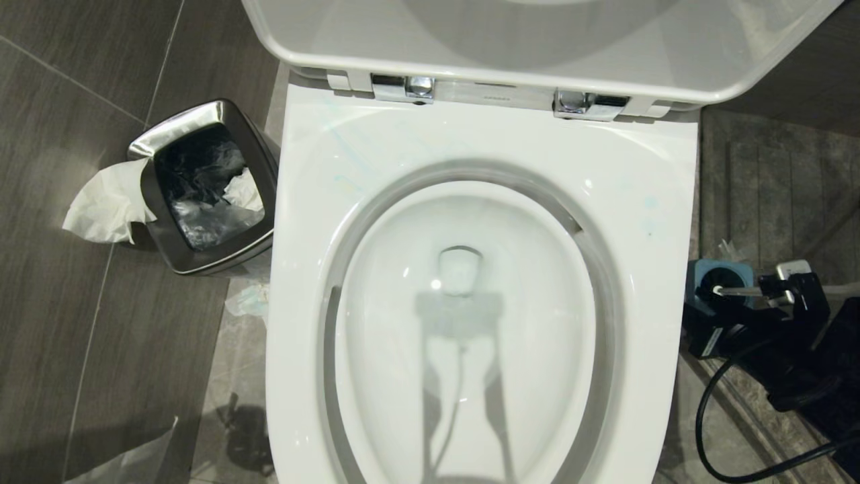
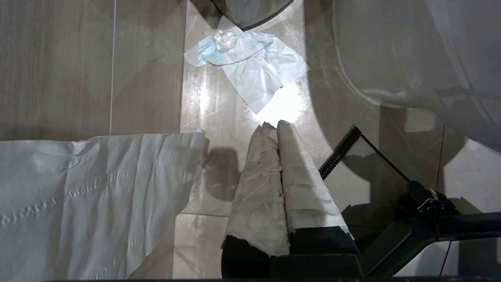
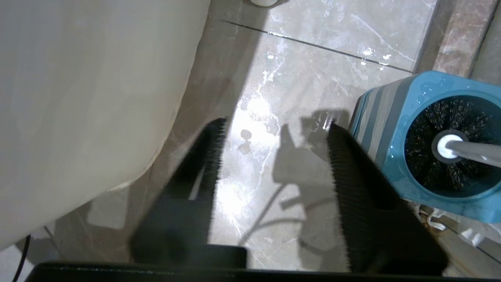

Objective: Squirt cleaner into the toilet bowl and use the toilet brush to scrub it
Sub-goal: Pour in the cleaning agent

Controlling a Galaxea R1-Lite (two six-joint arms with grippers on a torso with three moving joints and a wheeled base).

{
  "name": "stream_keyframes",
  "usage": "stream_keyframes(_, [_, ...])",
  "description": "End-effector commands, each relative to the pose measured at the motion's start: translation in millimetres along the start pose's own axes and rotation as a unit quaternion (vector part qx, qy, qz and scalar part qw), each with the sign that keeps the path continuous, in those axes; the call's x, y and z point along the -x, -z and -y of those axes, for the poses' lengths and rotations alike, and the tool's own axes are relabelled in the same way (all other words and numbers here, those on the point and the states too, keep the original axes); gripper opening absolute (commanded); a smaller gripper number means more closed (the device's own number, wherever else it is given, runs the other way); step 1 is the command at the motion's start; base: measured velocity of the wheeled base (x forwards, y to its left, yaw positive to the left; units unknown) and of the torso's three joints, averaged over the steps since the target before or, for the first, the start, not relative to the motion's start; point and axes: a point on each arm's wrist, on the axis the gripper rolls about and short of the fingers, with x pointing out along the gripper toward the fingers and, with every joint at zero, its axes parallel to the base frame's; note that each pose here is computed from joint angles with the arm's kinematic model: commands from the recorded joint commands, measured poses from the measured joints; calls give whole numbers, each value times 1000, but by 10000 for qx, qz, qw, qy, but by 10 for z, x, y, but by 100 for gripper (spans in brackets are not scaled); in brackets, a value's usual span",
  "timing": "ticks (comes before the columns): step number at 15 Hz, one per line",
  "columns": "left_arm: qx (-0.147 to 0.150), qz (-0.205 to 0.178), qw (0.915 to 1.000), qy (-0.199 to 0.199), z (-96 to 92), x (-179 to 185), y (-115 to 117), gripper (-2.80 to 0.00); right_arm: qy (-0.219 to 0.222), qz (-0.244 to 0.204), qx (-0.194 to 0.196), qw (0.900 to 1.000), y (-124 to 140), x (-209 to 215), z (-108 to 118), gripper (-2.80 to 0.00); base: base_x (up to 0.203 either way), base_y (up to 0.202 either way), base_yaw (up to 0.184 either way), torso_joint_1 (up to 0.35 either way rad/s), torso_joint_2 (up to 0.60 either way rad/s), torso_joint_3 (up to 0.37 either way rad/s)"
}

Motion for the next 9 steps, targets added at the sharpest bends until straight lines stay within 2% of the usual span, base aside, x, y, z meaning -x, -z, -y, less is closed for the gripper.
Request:
stream_keyframes(1, [0,-15,10000,2,0,-2,8,-280,13,46,8,10000,-2,-42,12,0,0,0,0,0,0,0])
stream_keyframes(9, [0,-15,10000,2,0,-2,8,-280,18,-184,-81,9998,174,-298,68,0,0,0,0,0,0,0])
